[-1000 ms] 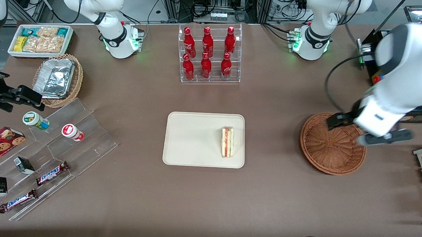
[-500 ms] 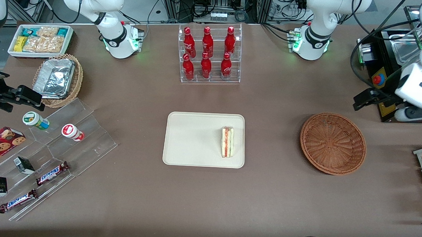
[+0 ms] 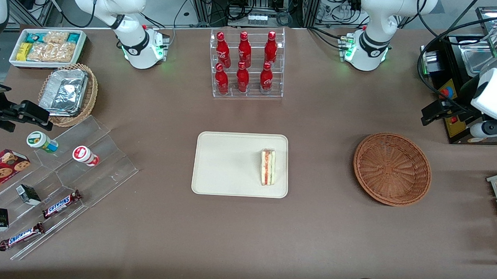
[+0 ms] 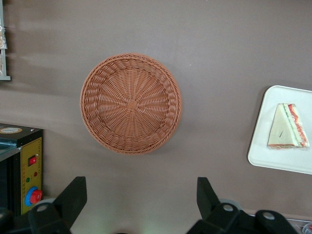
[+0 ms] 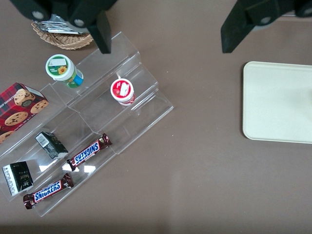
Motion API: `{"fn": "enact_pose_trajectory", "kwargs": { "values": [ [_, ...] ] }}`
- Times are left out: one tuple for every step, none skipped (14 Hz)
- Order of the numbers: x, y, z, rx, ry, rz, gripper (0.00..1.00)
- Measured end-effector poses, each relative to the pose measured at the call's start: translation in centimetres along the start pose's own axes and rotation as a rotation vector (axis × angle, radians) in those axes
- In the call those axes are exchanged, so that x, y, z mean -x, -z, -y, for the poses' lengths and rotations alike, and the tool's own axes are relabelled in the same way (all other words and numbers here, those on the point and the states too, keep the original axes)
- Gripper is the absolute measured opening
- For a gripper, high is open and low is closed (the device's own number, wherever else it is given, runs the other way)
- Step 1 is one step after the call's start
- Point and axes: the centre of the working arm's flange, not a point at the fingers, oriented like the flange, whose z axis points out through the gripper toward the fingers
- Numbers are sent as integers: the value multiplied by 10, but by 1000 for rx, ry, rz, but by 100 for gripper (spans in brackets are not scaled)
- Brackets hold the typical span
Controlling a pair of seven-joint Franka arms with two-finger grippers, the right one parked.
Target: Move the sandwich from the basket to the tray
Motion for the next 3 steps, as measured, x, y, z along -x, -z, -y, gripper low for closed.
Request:
{"fn": "enact_pose_trajectory", "kwargs": {
  "values": [
    [0, 0, -1, -1, -2, -1, 100],
    [0, 0, -1, -2, -4, -1, 100],
    [0, 0, -1, -2, -5, -1, 100]
  ]
}}
